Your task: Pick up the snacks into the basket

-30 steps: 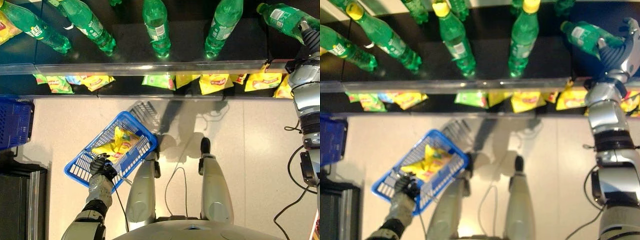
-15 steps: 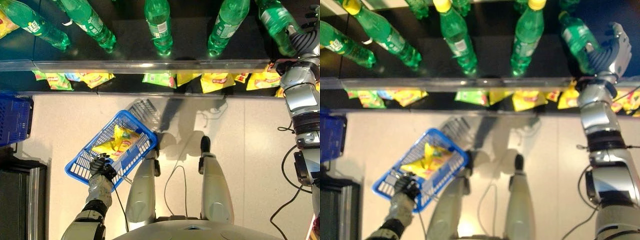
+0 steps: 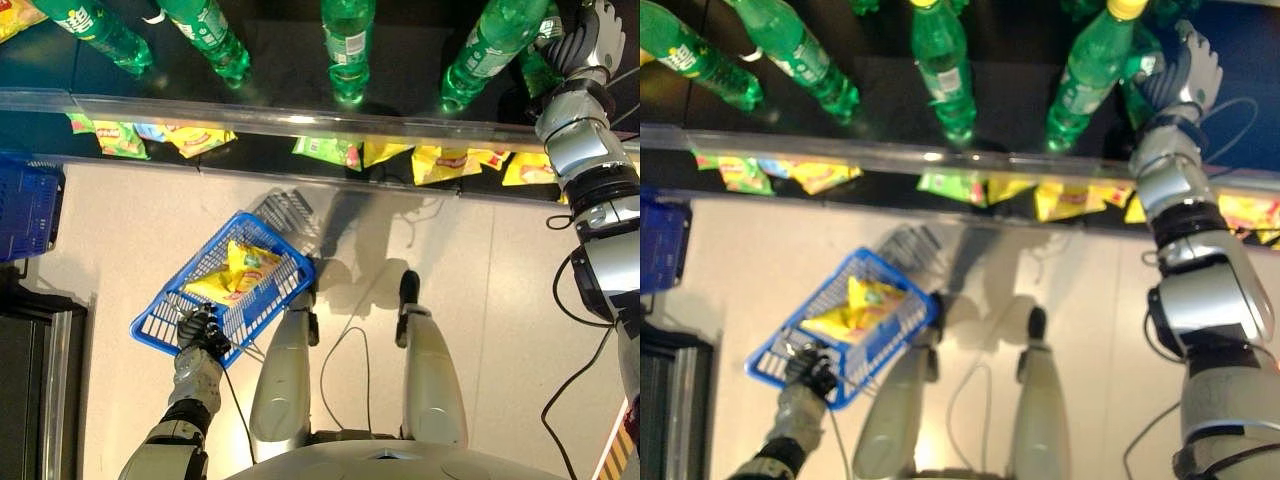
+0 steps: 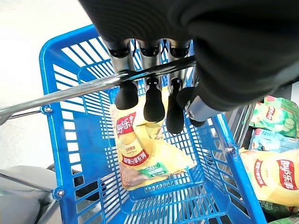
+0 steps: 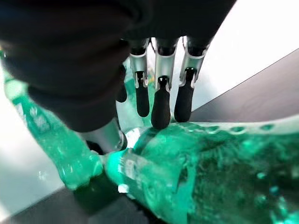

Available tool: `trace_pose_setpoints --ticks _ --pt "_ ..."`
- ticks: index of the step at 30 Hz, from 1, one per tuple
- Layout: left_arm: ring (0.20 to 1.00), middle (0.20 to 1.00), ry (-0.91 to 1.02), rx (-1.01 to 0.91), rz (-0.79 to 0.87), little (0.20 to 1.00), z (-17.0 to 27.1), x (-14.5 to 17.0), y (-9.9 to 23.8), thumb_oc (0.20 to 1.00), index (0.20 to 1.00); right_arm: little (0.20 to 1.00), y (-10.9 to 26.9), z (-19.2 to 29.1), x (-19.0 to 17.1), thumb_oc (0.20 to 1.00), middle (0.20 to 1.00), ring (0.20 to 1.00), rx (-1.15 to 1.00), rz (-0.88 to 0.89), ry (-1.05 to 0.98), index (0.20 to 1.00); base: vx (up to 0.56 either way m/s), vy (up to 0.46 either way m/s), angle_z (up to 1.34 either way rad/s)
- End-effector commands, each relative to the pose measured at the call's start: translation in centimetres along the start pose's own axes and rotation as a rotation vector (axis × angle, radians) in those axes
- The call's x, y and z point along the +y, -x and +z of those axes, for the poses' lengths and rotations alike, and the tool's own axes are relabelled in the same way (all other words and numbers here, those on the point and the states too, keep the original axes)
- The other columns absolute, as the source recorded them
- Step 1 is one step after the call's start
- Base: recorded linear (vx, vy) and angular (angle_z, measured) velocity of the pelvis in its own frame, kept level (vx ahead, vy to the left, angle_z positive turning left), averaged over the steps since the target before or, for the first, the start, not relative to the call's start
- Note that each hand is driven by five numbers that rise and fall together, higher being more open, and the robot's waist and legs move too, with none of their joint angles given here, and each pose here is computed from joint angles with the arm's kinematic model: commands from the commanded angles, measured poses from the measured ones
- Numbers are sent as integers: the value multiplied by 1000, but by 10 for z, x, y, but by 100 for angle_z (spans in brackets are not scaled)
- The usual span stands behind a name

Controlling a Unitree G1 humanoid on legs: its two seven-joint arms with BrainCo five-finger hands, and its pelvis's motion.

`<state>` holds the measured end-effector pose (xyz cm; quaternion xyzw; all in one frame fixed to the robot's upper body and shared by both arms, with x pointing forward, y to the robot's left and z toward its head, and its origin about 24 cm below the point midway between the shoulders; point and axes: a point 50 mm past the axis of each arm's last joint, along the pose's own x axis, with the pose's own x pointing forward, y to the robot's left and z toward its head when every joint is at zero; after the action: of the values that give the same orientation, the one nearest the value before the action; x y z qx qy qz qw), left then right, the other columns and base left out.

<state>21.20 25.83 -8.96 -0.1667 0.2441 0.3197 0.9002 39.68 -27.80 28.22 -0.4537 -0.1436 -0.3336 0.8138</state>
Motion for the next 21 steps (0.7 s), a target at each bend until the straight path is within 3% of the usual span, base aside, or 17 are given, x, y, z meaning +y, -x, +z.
trace_pose_setpoints --ticks 1,6,7,8,9,21 --pt "200 200 -65 -13 110 200 1 43 2 200 200 200 0 0 5 200 200 200 11 43 9 200 5 14 5" --pt "200 200 -54 7 118 200 -4 42 3 200 200 200 -2 5 4 200 200 200 8 38 22 200 0 0 0" --pt "200 200 -57 12 116 200 -6 41 3 200 200 598 -4 7 3 598 598 598 3 28 34 598 0 0 0" --pt "200 200 -57 12 116 200 -6 41 3 200 200 837 -4 8 3 837 837 837 2 28 35 837 0 0 0" --pt "200 200 -54 9 108 200 -5 39 3 200 200 1000 -4 10 4 1000 1000 1000 5 30 22 1000 0 0 0" --pt "200 200 -41 17 123 200 -5 41 2 200 200 1000 2 14 22 1000 1000 1000 73 110 -116 1000 0 0 0"
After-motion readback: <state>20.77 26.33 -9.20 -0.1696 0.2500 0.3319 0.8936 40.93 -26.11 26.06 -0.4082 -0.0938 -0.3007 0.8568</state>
